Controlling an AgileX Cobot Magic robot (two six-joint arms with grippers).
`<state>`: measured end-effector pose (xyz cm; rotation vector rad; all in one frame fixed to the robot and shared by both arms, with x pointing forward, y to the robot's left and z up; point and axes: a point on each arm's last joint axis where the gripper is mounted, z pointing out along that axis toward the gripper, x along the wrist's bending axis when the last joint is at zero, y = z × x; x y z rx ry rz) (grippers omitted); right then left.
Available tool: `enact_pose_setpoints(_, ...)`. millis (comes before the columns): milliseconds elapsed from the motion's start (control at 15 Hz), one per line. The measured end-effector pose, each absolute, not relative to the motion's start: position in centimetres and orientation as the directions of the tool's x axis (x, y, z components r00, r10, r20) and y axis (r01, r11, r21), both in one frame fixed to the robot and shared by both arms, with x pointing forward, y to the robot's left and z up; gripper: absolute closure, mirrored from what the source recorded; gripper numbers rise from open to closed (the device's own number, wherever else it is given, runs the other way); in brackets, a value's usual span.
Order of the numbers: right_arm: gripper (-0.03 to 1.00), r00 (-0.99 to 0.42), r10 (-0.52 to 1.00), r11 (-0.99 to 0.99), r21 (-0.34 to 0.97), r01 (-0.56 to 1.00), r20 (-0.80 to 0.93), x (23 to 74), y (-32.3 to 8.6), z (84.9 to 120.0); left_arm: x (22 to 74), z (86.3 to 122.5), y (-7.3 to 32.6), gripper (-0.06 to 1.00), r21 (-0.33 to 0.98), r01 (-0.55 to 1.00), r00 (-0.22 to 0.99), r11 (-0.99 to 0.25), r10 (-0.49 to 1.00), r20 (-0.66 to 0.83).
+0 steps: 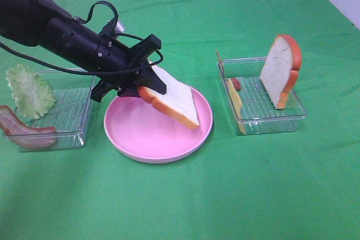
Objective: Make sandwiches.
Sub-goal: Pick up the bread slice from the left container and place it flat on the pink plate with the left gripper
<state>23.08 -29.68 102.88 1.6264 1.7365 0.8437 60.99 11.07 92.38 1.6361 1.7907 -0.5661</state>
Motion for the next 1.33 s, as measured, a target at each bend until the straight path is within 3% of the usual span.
enact_pose_setpoints(800,-0.01,-0.062,0.998,0.044,0.790,0.611,-0.007,23.1,-29.7,102.9,60.6,91.6,10.5,0.72,0.072,0.986,-0.066,0.152,0.745,-0.664)
enact_pose_setpoints(867,-0.01,-0.062,0.998,0.044,0.790,0.611,-0.007,23.1,-29.7,102.9,60.6,91.5,10.5,0.68,0.073,0.986,-0.065,0.151,0.745,-0.663)
enact_pose_setpoints(1000,-0.01,-0.062,0.998,0.044,0.790,0.611,-0.007,23.1,-29.7,102.9,60.6,91.5,10.6,0.38,0.069,0.986,-0.069,0.151,0.752,-0.656)
enact_pose_setpoints(1200,-0.01,-0.062,0.998,0.044,0.790,0.611,-0.007,23.1,-29.7,102.9,60.4,91.2,11.0,0.24,0.063,0.990,-0.062,0.125,0.792,-0.607)
enact_pose_setpoints(1333,-0.01,-0.062,0.998,0.044,0.790,0.611,-0.007,23.1,-29.7,102.9,60.5,91.9,11.3,0.22,0.061,0.994,-0.042,0.092,0.830,-0.556)
